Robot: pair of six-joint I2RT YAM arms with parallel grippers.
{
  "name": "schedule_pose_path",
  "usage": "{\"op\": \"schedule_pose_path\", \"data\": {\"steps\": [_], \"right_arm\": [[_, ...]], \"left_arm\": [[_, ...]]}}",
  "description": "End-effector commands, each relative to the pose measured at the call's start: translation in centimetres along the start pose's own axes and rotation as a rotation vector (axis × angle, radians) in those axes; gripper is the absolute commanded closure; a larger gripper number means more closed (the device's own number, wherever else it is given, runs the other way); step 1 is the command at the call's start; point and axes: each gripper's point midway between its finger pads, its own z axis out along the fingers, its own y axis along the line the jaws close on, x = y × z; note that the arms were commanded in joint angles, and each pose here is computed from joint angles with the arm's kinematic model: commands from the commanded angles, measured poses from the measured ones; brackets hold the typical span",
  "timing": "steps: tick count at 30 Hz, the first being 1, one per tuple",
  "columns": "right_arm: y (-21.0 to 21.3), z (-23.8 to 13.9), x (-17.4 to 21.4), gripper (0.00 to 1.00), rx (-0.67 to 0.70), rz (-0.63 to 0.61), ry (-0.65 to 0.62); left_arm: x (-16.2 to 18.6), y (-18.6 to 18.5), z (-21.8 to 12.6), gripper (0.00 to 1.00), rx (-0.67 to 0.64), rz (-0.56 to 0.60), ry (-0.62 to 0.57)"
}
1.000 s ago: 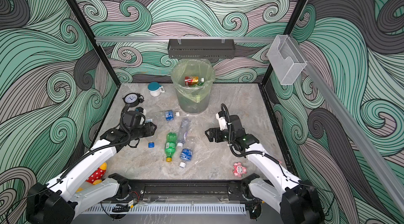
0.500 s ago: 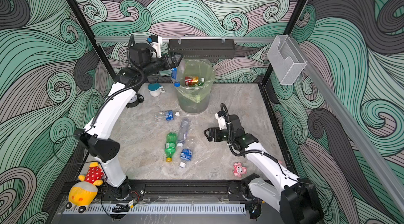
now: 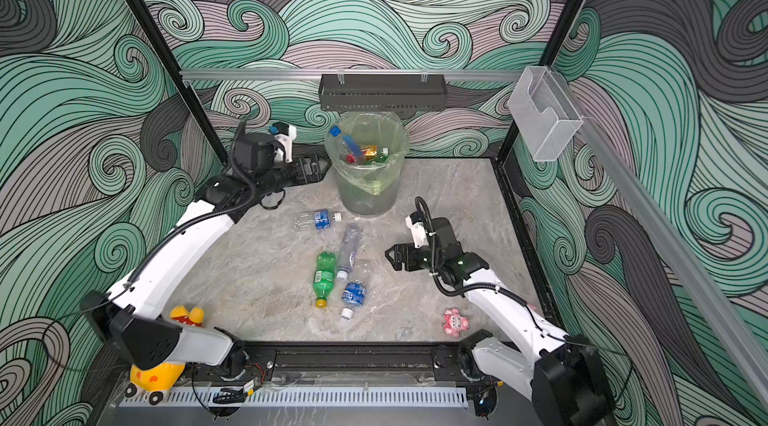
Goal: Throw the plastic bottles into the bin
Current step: 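Lift the water bottle with the left gripper and release it over the bin, then withdraw the left gripper while the right gripper reaches the clear blue-label bottle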
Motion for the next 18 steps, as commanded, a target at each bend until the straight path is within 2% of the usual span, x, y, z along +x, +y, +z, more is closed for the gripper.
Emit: {"op": "schedule_pose_path", "data": {"steps": [1, 9, 18], "right_arm": [[0.8, 0.4, -0.6, 0.09, 0.011, -0.008, 0.005], [3.0, 2.0, 0.6, 0.13, 0.021, 0.030, 0.023], [5.6, 3.0, 5.5, 0.13, 0.018, 0.009, 0.172]], "left_arm": [[2.0, 2.9, -2.0, 0.01, -0.103, 0.039, 0.001], [10.9, 9.1, -4.9, 0.01, -0.283, 0.035, 0.130], [15.6, 12.0, -8.1, 0.01, -0.369, 0.009, 0.174]]}}
